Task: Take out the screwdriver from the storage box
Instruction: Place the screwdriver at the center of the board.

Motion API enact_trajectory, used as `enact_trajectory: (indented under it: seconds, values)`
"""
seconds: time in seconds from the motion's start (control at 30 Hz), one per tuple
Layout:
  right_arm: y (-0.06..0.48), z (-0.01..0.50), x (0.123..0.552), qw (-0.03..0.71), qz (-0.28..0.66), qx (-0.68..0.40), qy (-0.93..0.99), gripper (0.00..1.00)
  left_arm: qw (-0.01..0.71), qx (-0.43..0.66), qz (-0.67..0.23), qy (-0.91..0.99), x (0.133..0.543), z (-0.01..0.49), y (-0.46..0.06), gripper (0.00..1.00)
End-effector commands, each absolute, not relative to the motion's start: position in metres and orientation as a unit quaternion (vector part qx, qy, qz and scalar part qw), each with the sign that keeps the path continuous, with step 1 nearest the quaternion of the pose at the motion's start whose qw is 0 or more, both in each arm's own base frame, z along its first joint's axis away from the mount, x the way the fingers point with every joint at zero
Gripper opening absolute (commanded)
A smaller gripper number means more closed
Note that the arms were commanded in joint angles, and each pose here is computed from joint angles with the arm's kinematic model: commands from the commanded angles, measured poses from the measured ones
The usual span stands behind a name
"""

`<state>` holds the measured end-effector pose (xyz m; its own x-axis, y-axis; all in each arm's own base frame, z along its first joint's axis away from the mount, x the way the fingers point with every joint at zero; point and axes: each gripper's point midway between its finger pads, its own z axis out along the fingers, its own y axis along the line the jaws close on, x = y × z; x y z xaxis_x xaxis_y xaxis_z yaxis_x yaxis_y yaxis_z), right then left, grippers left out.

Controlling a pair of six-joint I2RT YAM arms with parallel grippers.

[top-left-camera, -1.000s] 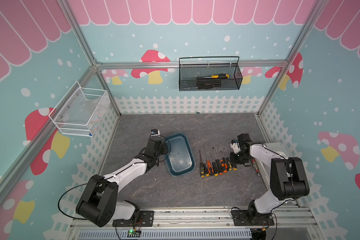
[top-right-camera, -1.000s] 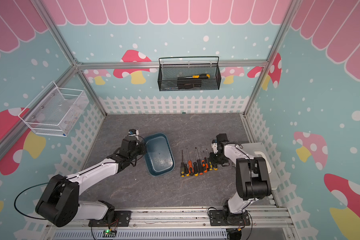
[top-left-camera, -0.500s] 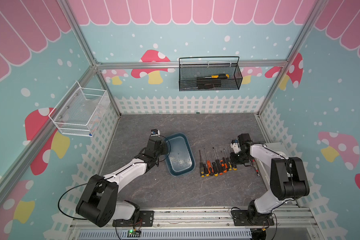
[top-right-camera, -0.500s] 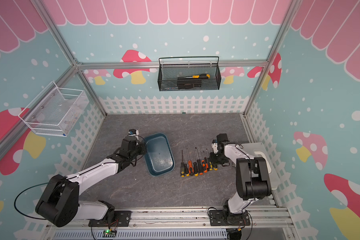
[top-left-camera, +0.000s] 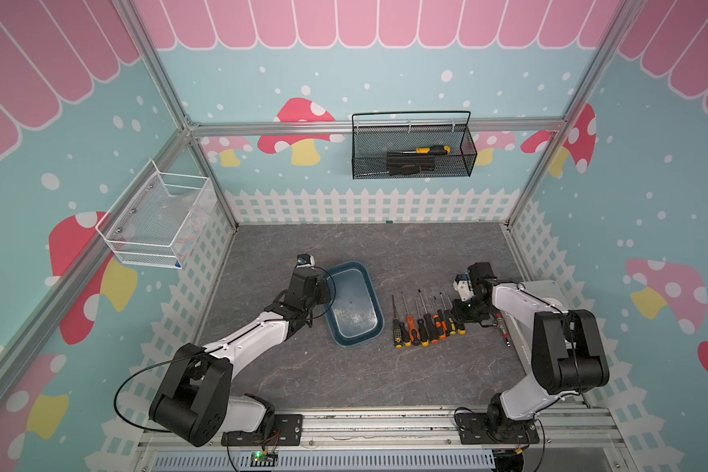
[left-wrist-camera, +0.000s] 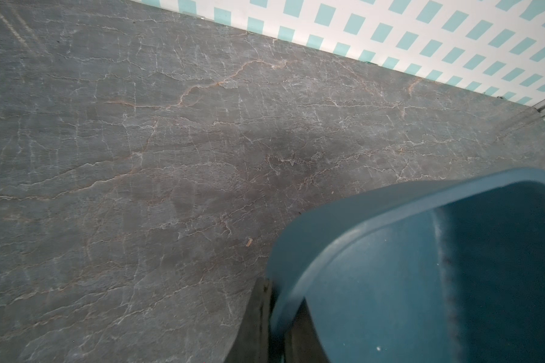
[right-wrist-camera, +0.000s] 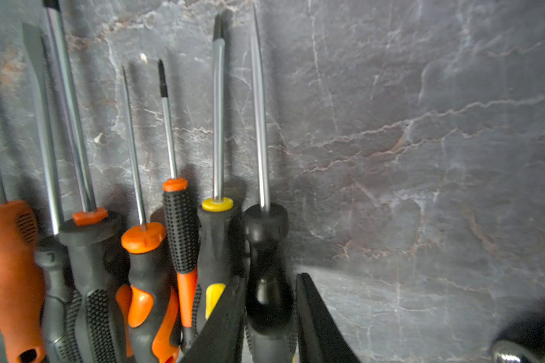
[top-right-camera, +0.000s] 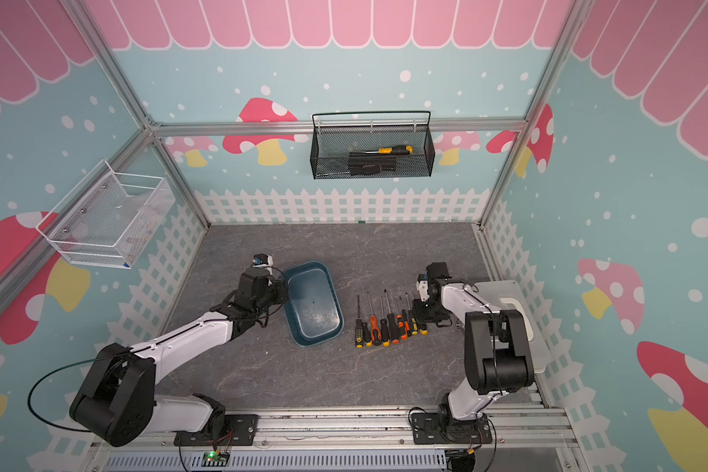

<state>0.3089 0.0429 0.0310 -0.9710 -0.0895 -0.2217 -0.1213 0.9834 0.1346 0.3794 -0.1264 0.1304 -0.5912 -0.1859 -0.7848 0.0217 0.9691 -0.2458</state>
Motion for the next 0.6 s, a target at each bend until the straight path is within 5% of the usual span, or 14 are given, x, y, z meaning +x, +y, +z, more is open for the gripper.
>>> enact_trajectory:
  seconds: [0.0, 0.57]
  values:
    - [0.043, 0.037, 0.310, 0.120, 0.081, -0.047, 0.988, 0.30, 0.445, -0.038, -0.108, 0.888, 0.376, 0.130, -0.124, 0.00]
    - [0.050, 0.065, 0.313, 0.168, 0.109, -0.033, 0.979, 0.32, 0.440, 0.005, -0.106, 0.892, 0.388, 0.152, -0.134, 0.00]
